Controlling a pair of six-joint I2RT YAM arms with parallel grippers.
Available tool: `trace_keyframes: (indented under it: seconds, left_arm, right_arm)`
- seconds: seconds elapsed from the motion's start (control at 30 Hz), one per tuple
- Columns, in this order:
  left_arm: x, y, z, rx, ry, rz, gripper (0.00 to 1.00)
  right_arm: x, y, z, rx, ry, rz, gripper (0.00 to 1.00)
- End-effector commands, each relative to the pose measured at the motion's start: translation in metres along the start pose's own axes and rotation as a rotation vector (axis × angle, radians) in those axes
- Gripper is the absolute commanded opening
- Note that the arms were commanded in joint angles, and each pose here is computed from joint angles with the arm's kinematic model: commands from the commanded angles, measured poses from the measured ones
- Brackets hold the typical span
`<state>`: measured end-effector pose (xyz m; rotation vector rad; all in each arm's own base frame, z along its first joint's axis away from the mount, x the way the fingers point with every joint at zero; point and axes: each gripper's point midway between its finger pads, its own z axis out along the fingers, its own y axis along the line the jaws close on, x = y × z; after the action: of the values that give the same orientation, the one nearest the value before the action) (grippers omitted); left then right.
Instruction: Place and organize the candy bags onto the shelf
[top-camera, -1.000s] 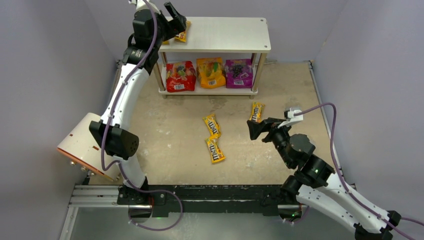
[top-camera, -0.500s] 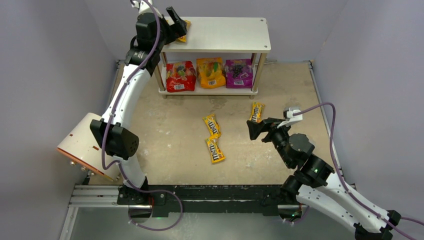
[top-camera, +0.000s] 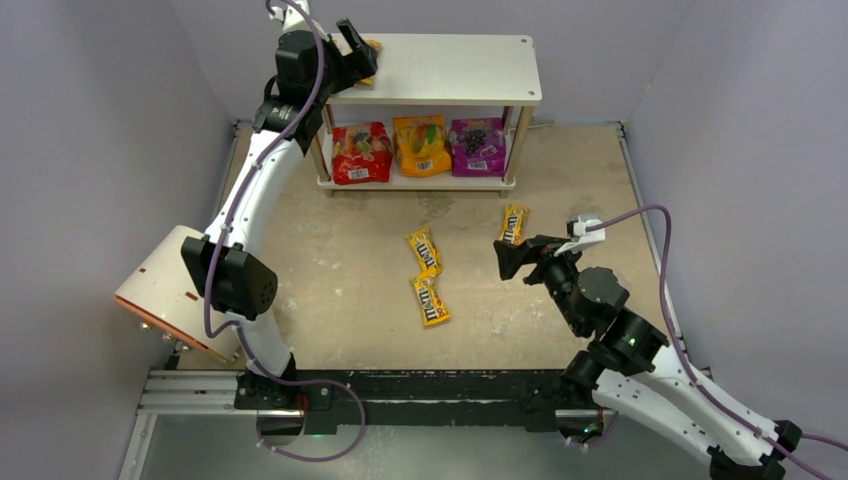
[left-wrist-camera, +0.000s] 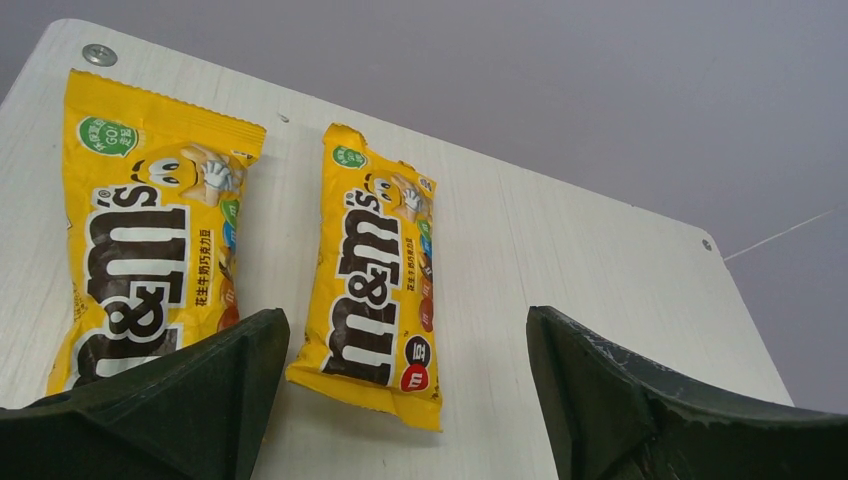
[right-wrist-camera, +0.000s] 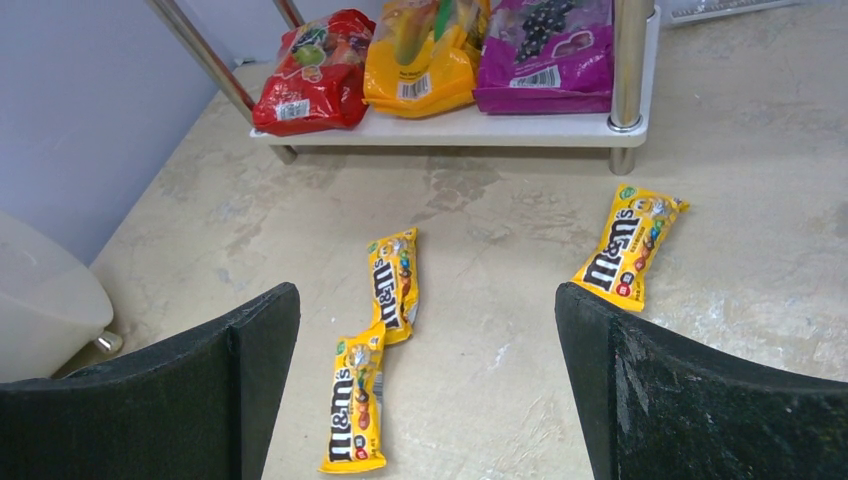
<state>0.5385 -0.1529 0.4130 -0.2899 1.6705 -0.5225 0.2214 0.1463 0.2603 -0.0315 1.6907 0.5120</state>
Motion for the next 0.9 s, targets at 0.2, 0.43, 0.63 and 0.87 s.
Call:
trace_keyframes:
  seconds: [0.2,0.43,0.63,0.87]
  left_arm:
    - [-0.021,-0.011,-0.018,0.050,-0.040,0.024,0.93]
    - [-0.023,-0.015,-0.026,0.075,-0.043,0.030,0.93]
    - [-0.024,-0.019,-0.031,0.100,-0.041,0.041,0.93]
    - [-0.022,-0.019,-0.032,0.104,-0.032,0.048,0.93]
  right_arm:
    - [-0.004,-0.002,0.004,0.016,-0.028,-0.014,0.99]
    - [0.000,-0.002,0.007,0.021,-0.016,-0.023,0.99]
    - [0.001,-0.002,0.007,0.022,-0.015,-0.027,0.99]
    - [0.000,-0.003,0.007,0.022,-0.017,-0.026,0.99]
